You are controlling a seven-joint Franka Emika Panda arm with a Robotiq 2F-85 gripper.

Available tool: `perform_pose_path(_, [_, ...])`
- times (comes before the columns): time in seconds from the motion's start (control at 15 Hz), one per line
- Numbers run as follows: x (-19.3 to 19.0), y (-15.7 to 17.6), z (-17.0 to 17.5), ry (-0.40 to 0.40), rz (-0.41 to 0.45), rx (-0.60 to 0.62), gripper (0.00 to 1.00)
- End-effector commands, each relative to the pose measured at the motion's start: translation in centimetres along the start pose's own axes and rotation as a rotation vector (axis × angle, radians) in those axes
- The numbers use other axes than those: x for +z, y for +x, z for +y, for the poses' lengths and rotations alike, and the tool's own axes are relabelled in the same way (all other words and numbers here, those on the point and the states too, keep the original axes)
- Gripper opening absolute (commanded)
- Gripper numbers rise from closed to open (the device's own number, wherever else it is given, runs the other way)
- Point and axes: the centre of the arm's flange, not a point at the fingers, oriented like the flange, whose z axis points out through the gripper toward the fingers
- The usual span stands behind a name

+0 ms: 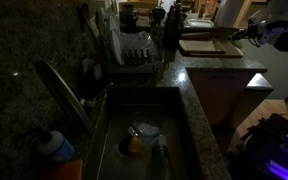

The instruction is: Take the sponge and wipe the counter

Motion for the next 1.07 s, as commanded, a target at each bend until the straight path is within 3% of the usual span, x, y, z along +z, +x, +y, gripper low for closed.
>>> perform_pose_path(0.0, [-1.2, -3.9, 0.9, -0.176, -0.1, -0.019, 0.05])
perform_pose_path(0.2, [-2.1, -3.3, 2.4, -0.361, -0.089, -0.058, 0.05])
perform_pose_path(0.53, [-2.7, -0.6, 4.6, -0.655, 0.032, -0.125, 0.05])
perform_pose_path(0.73, [-3.0, 0.5, 5.7, -0.744, 0.123, -0.177, 0.05])
perform_pose_path(0.87, [-3.0, 1.1, 6.4, -0.745, 0.184, -0.214, 0.05])
perform_pose_path(1.0, [-2.1, 1.6, 7.2, -0.725, 0.173, -0.237, 0.05])
